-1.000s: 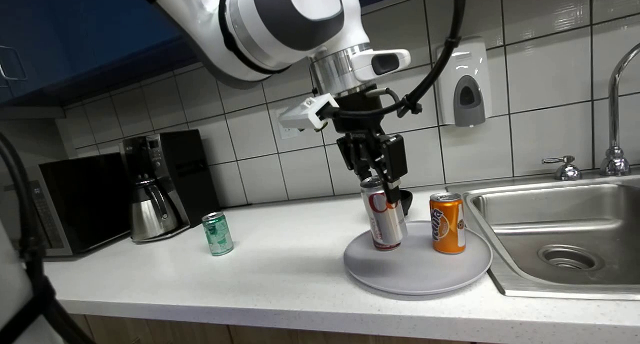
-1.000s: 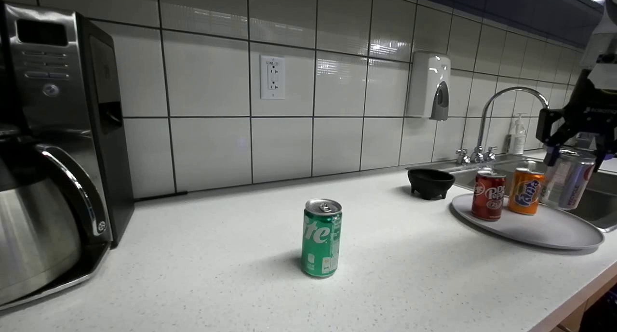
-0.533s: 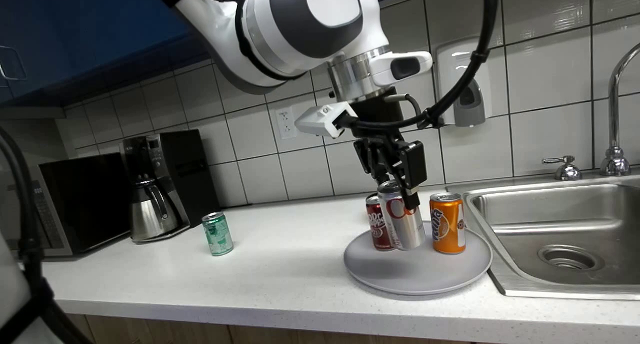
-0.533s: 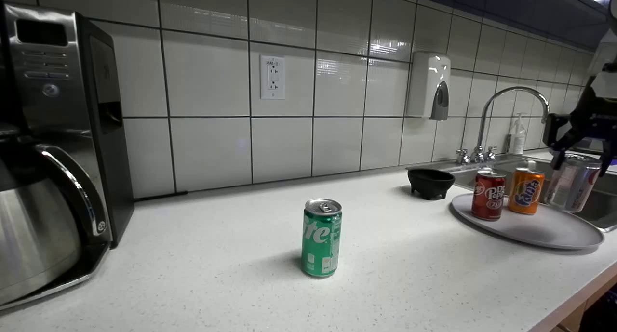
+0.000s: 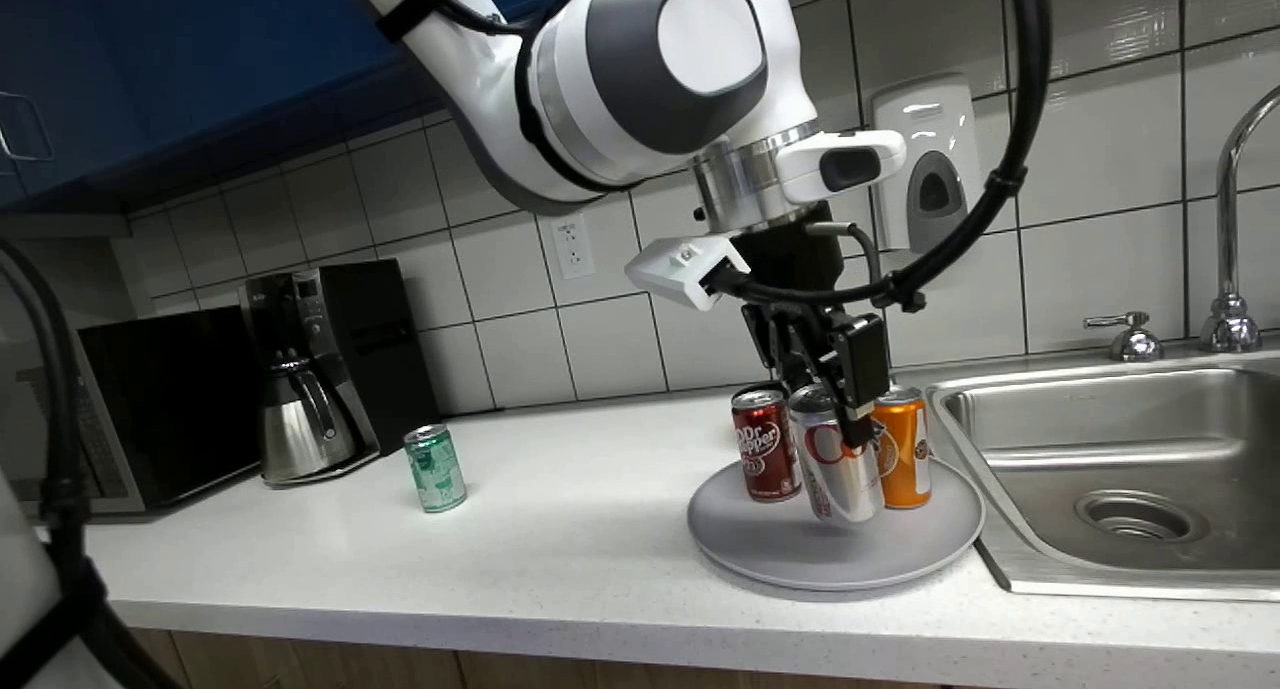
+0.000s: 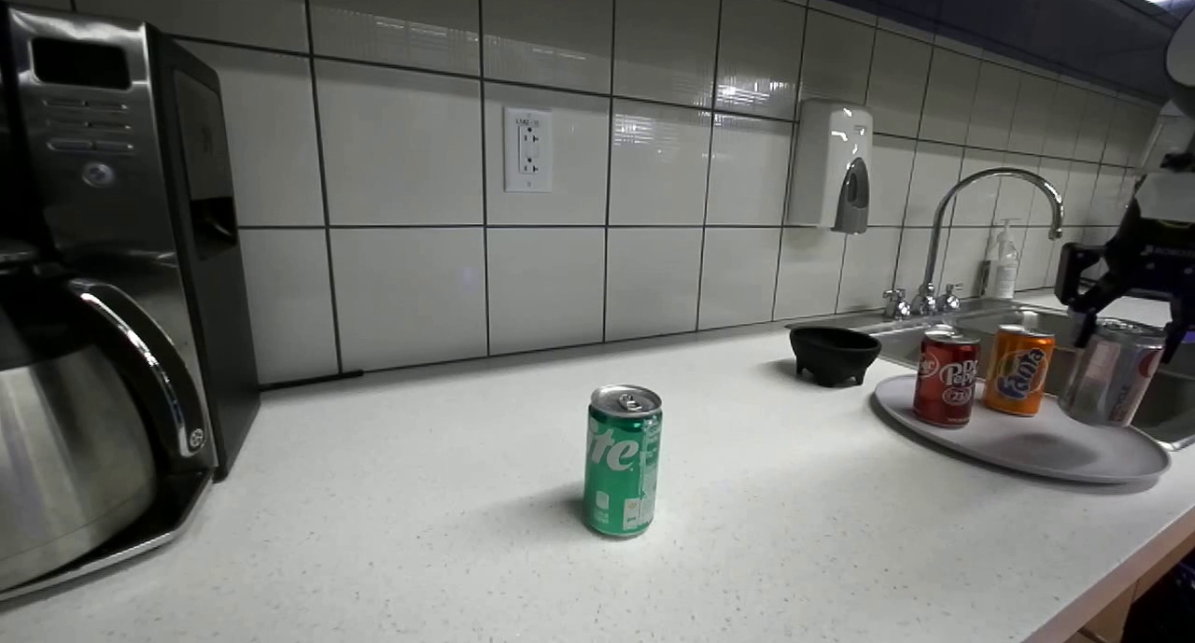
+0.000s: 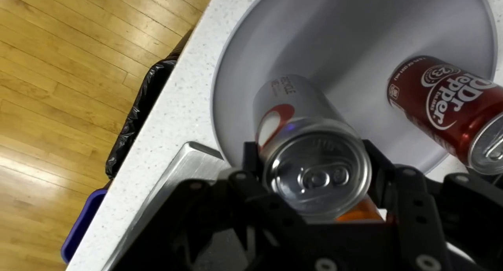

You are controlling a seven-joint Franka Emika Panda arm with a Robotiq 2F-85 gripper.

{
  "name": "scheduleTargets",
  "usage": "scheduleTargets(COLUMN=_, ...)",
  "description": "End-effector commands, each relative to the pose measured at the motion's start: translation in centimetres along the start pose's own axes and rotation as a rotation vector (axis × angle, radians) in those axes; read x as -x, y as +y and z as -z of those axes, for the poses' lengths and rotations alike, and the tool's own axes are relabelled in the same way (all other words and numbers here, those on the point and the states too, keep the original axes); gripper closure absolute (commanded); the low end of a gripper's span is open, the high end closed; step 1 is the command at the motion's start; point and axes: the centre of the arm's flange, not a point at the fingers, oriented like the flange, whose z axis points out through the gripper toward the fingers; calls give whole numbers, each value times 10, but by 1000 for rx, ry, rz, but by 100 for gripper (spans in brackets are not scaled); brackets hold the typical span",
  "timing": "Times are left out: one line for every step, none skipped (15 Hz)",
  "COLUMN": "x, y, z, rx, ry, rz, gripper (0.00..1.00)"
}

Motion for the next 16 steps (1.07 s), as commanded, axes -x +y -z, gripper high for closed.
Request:
scheduleTargets(x=-16, y=2, z=-9, rx=19, ry=22, rz=-40, gripper=62)
scheduleTargets(x=-17, y=3, z=-13, rx=20, ry=21, rz=-46, gripper=62)
scheduleTargets(x=-18, y=3, z=-15, rx=22, ry=21, rz=-52, gripper=62)
scheduleTargets(x=-20, y=4, z=-17, rx=24, ry=19, rz=-57, gripper=62)
scheduleTargets(x=-21, y=4, z=-18, rx=26, ry=19, rz=-62, gripper=62)
scheduleTargets(x=-22, y=5, z=-19, rx=27, ry=19, rz=-66, gripper=62)
scheduleTargets(x=-24, y=5, z=-21, rx=28, ry=15, rz=-69, gripper=62)
scheduleTargets(x=-25, y=5, z=-22, rx=29, ry=13, rz=-71, gripper=62)
scheduleTargets(x=-25, y=5, z=-22, rx=31, ry=12, rz=-72, gripper=12)
scheduleTargets(x=-26, y=5, z=-22, rx=33, ry=13, rz=-74, gripper=11)
scheduleTargets(x=-27, y=5, z=-21, rx=33, ry=15, rz=-75, gripper=5)
scheduleTargets(x=-28, y=4, z=-19, rx=32, ry=20, rz=-74, gripper=1)
scheduleTargets(x=-29, y=3, z=-17, rx=31, ry=26, rz=-73, gripper=0)
scheduleTargets(x=-30, y=2, z=-14, rx=29, ry=32, rz=-70, gripper=0)
scheduleTargets(x=-30, y=0, z=-10, rx=29, ry=39, rz=-66, gripper=0)
scheduleTargets(x=-30, y=-1, z=-5, rx=26, ry=48, rz=-59, gripper=0)
